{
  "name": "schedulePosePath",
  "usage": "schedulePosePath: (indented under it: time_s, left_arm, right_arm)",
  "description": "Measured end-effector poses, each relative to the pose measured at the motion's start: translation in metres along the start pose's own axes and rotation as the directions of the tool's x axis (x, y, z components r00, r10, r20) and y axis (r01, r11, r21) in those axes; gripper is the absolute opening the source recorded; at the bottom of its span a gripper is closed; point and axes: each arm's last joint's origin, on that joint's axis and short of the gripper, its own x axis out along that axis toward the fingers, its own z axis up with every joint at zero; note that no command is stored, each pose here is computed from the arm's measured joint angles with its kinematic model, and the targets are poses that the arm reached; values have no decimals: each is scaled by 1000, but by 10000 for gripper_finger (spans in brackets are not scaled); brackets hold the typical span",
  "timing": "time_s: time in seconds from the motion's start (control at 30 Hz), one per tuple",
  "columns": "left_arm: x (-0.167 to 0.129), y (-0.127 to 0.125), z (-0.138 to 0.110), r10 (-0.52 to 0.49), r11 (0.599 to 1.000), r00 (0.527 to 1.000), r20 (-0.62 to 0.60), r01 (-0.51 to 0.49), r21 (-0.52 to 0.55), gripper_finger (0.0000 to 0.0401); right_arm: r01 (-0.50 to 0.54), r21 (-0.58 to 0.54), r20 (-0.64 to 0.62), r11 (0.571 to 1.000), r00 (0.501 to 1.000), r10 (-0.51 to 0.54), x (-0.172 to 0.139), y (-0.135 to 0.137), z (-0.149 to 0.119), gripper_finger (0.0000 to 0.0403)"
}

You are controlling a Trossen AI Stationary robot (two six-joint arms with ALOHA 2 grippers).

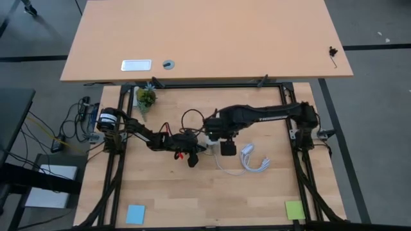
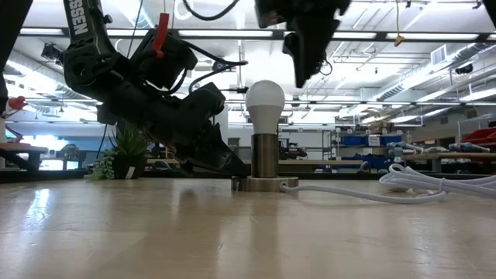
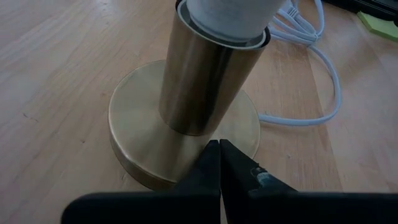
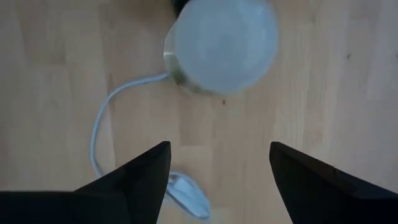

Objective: Screw lightbulb
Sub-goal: Remove the lightbulb from the lamp socket

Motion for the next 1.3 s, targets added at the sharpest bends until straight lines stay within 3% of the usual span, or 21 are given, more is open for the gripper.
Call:
schedulePosePath:
  time_s: [0.27,0.4,0.67,0.8,0.9,1.1,1.3]
  left_arm:
    - [0,0,0,-4,1000,1000,8,4,4,0]
    - [0,0,0,-4,1000,1000,8,4,4,0]
    - [0,0,1,-4,1000,1000,9,4,5,0]
    - [0,0,1,-9,1000,1000,9,9,5,0]
    - [0,-1,1,-13,1000,1000,10,13,5,0]
    - [0,-1,1,-16,1000,1000,12,16,5,0]
    - [0,-1,2,-19,1000,1000,13,19,8,0]
  right_arm:
    - [-2,66,153,998,988,-8,10,8,-35,281]
    - [-84,100,232,992,971,59,25,13,-51,281]
    - [-248,125,360,961,914,189,49,28,-48,281]
    - [-263,150,402,953,897,184,53,32,-44,278]
    - [-219,176,394,960,909,135,53,34,-46,265]
    - [-16,158,365,987,930,-43,55,43,-54,221]
    - [24,117,379,993,923,-67,71,50,-61,184]
